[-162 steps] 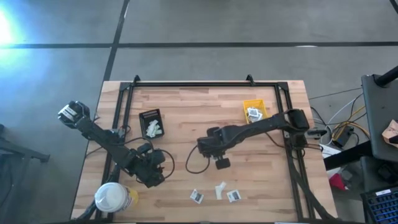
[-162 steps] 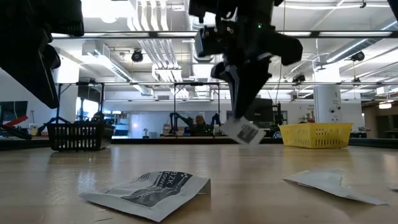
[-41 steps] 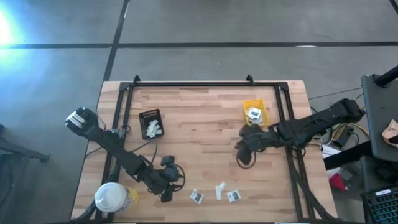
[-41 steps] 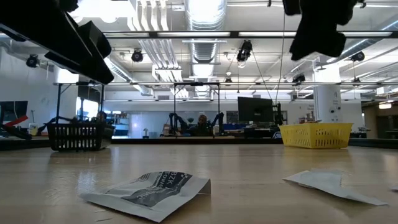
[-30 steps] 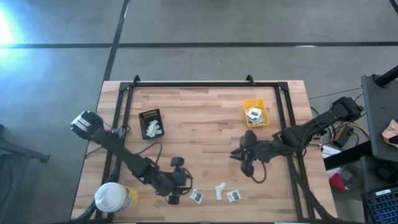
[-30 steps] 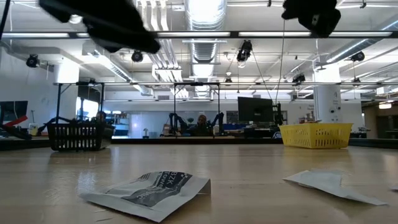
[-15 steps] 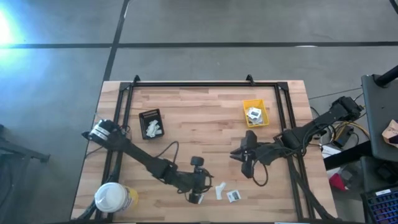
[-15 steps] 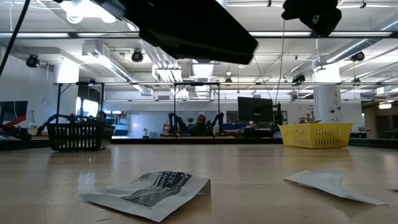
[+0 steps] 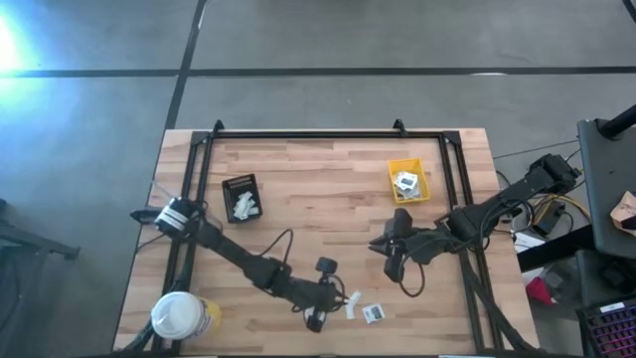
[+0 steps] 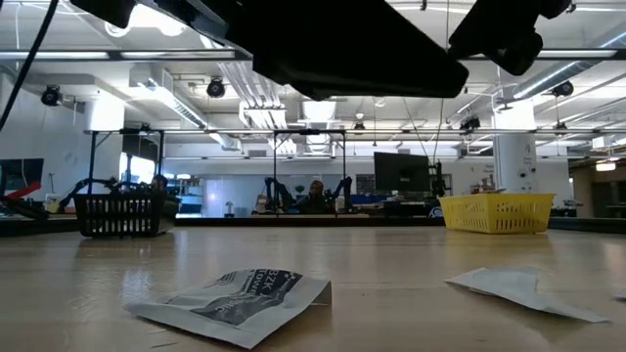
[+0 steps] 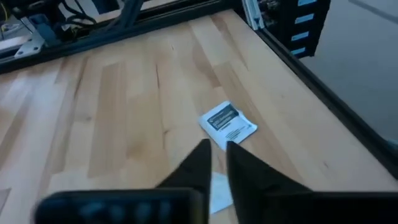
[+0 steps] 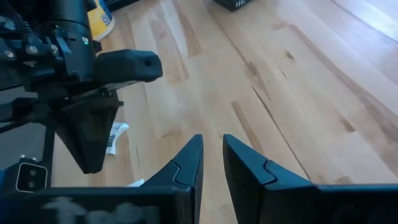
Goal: Pick & Place First Aid Supplies
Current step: Put the green bandage into the black bin
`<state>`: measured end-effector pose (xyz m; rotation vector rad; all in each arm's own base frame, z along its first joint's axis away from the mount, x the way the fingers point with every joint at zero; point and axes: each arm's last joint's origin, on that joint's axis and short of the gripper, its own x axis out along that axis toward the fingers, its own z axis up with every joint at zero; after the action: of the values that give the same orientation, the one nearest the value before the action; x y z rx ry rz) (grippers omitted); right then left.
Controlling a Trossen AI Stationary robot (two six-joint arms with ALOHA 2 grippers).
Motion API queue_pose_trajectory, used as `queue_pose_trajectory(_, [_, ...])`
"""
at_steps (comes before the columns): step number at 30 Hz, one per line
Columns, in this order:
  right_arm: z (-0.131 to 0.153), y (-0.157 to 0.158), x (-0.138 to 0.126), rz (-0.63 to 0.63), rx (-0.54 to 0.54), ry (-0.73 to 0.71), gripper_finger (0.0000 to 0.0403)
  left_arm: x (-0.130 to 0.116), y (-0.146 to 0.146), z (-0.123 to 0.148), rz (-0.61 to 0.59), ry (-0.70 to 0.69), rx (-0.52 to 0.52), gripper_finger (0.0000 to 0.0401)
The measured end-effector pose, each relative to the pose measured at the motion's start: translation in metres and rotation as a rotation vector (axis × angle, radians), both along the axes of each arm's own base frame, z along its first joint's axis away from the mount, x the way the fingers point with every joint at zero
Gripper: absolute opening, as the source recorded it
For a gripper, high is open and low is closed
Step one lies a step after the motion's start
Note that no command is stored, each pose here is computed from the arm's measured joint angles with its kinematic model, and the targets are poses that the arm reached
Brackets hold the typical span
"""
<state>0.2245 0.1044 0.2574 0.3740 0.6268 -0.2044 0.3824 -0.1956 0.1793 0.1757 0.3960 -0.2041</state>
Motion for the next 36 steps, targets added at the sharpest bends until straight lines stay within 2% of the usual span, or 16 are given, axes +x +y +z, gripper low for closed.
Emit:
queue_pose_trajectory(4, [0.000, 0.000, 0.000, -0.009, 0.001, -0.008, 0.0057, 0.004, 0.003, -0.004, -0.001, -0.009, 0.004, 0.0006])
queue_pose_trajectory(11, [0.001, 0.000, 0.001, -0.025, -0.010, -0.024, 0.0052, 0.014, 0.006, -0.019, -0.054, -0.041, -0.048, 0.0001])
queue_pose_trajectory(29, [0.002, -0.001, 0.001, -0.037, -0.024, -0.029, 0.0052, 0.022, 0.010, -0.068, -0.092, 0.069, -0.071, 0.0000])
queue_pose_trajectory(36, [0.002, -0.001, 0.001, -0.037, -0.023, -0.030, 0.0052, 0.024, 0.016, -0.075, -0.057, 0.114, -0.088, 0.0000])
